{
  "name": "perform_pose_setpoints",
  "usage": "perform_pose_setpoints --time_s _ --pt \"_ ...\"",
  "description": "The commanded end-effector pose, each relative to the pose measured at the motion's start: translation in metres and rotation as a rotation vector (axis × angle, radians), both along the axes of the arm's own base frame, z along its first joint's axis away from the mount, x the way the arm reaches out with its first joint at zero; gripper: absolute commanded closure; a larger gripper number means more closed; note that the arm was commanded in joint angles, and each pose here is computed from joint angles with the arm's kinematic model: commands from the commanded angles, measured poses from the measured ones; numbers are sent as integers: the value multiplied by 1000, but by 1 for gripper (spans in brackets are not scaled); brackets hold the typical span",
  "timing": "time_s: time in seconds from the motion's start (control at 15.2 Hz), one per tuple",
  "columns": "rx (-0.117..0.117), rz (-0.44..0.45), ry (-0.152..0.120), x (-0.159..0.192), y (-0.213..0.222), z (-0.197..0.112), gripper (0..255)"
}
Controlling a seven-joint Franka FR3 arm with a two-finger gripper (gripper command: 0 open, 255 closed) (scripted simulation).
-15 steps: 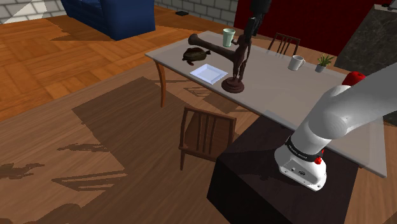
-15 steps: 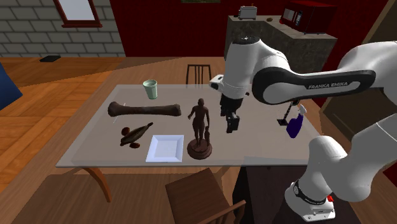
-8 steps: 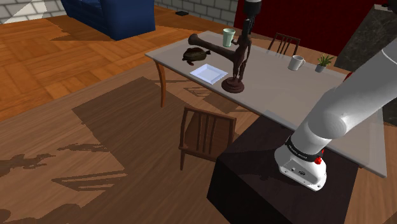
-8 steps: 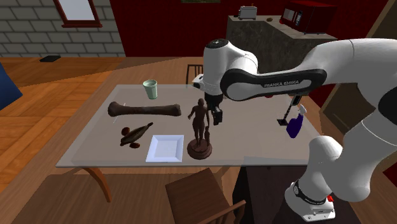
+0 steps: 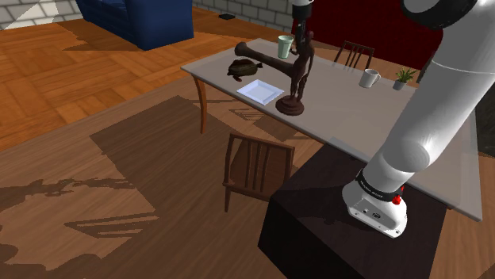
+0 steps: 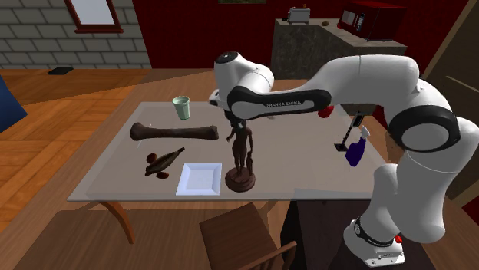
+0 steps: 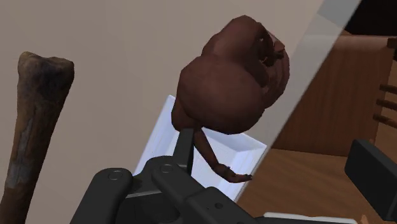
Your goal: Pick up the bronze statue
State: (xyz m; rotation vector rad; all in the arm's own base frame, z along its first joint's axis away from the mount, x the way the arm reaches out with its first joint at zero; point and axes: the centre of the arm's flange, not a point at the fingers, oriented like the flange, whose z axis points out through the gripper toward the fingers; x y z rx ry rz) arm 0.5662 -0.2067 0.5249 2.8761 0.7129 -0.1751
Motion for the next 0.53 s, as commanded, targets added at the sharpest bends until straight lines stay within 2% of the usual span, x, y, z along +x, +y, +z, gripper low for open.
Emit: perform_pose_setpoints --time_s 0.0,0.07,0.46 --pt "-17 33 23 21 -15 -8 0" --pt "-25 48 33 32 -21 -12 0" --pt "-25 49 33 33 -22 -38 0"
